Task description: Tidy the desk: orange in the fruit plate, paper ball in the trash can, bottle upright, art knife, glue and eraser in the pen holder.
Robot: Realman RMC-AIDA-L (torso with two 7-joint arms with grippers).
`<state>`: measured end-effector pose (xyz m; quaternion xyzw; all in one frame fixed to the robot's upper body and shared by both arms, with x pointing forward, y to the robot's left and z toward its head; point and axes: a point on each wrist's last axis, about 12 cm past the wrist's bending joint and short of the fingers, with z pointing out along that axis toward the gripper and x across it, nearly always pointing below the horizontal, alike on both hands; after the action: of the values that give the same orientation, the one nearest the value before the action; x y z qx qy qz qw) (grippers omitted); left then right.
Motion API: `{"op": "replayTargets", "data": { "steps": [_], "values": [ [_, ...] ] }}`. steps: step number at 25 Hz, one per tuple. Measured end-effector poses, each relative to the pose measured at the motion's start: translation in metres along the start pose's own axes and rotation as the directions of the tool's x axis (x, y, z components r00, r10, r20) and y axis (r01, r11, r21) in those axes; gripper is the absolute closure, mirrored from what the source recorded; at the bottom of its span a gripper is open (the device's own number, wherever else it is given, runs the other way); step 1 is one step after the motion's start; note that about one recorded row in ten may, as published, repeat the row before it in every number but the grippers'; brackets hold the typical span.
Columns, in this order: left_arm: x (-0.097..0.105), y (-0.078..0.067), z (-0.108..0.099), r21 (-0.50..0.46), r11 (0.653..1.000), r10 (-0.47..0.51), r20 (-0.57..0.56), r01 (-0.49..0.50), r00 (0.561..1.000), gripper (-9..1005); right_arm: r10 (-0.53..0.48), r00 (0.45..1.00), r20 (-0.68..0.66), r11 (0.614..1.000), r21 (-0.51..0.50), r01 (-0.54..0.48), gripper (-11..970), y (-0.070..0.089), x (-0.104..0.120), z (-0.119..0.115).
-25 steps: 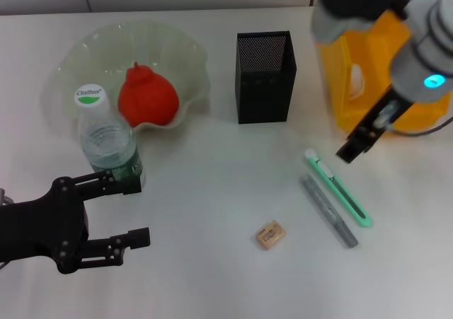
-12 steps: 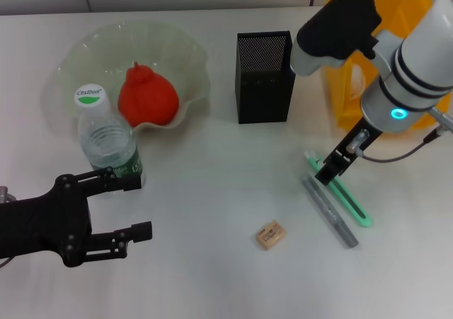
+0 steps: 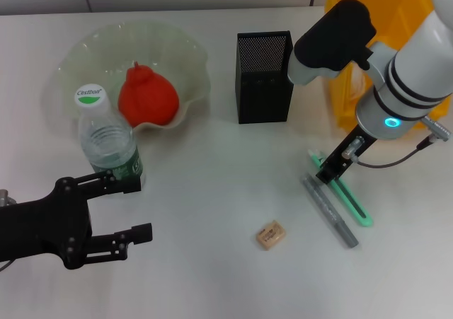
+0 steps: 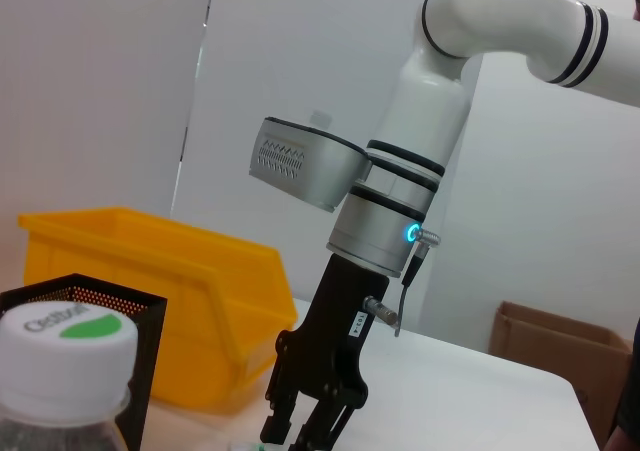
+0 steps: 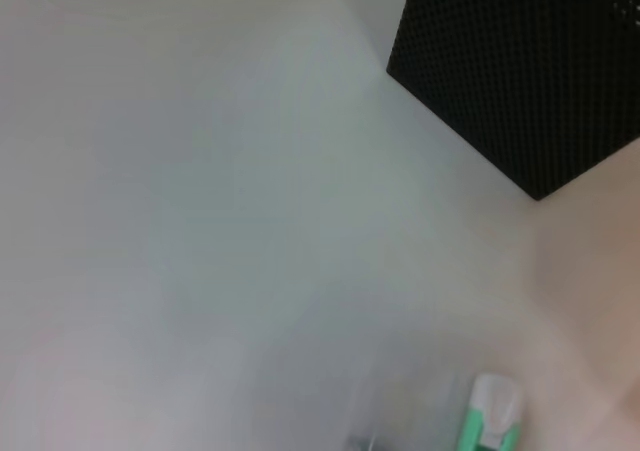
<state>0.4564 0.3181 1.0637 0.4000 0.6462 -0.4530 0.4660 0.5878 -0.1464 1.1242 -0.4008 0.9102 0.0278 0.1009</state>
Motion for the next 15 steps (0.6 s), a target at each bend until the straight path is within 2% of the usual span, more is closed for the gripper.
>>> {"op": "replayTargets", "data": {
  "steps": [4,12,15],
  "values": [
    [0.0006,-0.0005,0.0,0.0,1.0,-0.002,0.001,0.002,1.0,212,-0.011,1.0,0.007,1.0,0.01,0.011,426,0.0009,-0.0011,0.0038],
    [0.0008,-0.001,0.0018,0.003,1.0,-0.002,0.002,0.002,1.0,212,-0.016,1.0,0.009,1.0,0.005,0.016,734,0.0029,-0.0009,0.0051],
    [0.0006,-0.001,0.002,0.004,1.0,0.0,0.001,0.0,1.0,212,-0.016,1.0,0.014,1.0,-0.007,0.016,764,0.0042,-0.0007,0.0041]
  ]
}}
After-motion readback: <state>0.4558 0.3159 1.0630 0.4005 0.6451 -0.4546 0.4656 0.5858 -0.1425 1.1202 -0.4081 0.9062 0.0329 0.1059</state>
